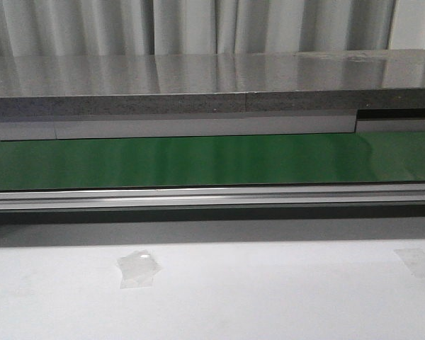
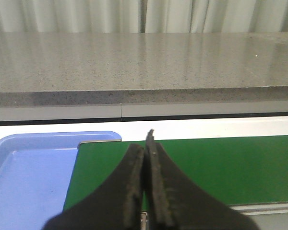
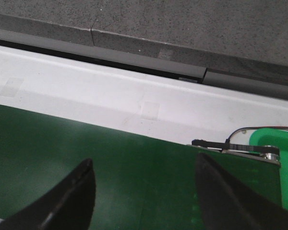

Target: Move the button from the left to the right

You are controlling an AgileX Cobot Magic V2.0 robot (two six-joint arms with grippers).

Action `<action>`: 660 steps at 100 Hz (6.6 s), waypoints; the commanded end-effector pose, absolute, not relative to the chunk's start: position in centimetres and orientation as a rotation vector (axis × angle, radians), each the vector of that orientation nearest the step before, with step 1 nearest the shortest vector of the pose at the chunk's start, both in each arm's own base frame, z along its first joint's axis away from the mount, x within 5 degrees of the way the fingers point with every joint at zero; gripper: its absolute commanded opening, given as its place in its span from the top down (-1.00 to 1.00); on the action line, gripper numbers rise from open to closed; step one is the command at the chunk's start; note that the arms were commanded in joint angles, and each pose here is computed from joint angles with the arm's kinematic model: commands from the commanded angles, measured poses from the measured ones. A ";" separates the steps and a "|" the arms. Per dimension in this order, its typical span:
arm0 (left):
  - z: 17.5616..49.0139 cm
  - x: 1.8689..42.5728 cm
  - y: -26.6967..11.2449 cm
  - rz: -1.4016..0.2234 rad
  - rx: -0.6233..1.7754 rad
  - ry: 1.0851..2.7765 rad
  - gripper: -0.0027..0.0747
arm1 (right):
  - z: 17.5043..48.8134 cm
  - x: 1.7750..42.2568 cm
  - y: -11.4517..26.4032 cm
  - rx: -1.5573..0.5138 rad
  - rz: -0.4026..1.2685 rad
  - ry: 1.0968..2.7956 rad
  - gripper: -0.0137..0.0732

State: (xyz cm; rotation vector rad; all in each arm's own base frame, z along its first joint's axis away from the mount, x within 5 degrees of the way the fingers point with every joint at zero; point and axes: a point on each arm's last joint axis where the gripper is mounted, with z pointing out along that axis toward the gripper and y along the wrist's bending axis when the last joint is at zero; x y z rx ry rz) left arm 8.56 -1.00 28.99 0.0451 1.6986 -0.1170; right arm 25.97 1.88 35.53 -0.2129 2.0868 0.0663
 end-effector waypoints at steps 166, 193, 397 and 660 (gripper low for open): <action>30.3 8.6 -0.7 -0.112 0.003 1.631 0.98 | 31.3 7.0 1.2 -0.134 0.096 1.667 0.84; 30.3 8.6 -0.7 -0.112 0.003 1.631 0.98 | 31.3 7.0 1.2 -0.134 0.096 1.667 0.84; 30.3 8.6 -0.7 -0.112 0.003 1.631 0.98 | 20.7 5.4 0.4 0.010 0.117 1.508 0.84; 20.7 5.4 -0.2 -0.072 -0.011 1.419 0.98 | 20.7 5.4 0.4 0.010 0.117 1.508 0.84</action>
